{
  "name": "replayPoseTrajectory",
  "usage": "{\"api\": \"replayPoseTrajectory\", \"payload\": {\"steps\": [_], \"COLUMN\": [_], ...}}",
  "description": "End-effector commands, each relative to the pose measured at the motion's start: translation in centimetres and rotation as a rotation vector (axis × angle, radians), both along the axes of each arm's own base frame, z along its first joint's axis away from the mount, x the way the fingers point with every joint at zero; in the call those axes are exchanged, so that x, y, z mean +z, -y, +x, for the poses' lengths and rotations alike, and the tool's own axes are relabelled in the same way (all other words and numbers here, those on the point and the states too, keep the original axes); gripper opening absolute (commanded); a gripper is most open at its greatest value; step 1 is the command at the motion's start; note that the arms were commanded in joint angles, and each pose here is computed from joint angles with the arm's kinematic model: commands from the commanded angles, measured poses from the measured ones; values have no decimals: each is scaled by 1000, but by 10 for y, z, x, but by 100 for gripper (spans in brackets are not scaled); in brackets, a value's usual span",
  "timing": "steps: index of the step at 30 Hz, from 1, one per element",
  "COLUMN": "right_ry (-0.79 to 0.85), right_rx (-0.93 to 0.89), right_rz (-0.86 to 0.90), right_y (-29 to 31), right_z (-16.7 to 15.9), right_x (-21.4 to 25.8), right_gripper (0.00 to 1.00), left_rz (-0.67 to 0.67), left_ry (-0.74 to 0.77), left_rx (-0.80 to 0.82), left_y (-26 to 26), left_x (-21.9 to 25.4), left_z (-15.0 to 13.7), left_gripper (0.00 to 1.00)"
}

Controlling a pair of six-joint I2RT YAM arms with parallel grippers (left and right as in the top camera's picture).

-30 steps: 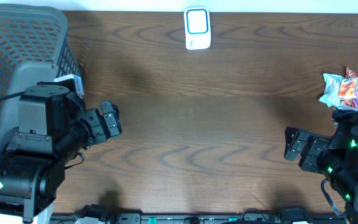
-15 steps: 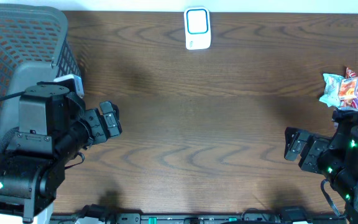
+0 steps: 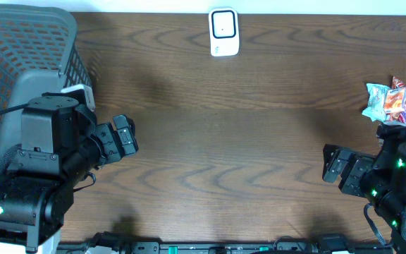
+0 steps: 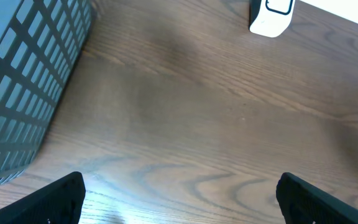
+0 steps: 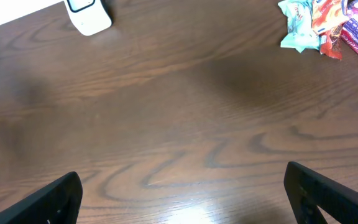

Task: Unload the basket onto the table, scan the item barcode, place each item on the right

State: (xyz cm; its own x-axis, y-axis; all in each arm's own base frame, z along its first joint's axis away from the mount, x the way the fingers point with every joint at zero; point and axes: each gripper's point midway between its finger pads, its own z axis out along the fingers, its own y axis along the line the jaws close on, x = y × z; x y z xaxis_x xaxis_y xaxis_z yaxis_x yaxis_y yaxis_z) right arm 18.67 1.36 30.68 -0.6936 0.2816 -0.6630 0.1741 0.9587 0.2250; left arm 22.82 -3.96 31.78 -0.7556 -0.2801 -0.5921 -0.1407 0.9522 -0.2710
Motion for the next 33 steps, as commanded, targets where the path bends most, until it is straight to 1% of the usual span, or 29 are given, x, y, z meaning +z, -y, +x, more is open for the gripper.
{"api": "replayPoseTrajectory", "payload": {"steps": [1,7,11,13,17,19,22,33], "right_ry": [12,89,199,261,432,503,574,720], "right_rx": [-16,-69,-37,23,203,246,227,201], "right_rz": [9,-34,-53,-68,-124,-156,-172,-196], "right_y": [2,17,16,9,-12,-15,-12,-9], "right_z": [-6,-20,-16,-11,-1,2,5,21], "right_x": [1,5,-5,-12,-22,-29,-41,-72], "right_gripper": [99,99,99,99,99,99,99,99], "left_rz": [13,13,13,13,13,13,13,13], "left_ry": [2,2,2,2,2,2,2,2], "left_rx": [5,5,5,5,5,5,5,5], "left_y": [-3,-3,-3,-3,-3,-3,-3,-3], "left_x": [0,0,0,0,0,0,0,0], "left_z": [0,0,0,0,0,0,0,0], "left_gripper": [98,98,98,98,98,98,98,98]}}
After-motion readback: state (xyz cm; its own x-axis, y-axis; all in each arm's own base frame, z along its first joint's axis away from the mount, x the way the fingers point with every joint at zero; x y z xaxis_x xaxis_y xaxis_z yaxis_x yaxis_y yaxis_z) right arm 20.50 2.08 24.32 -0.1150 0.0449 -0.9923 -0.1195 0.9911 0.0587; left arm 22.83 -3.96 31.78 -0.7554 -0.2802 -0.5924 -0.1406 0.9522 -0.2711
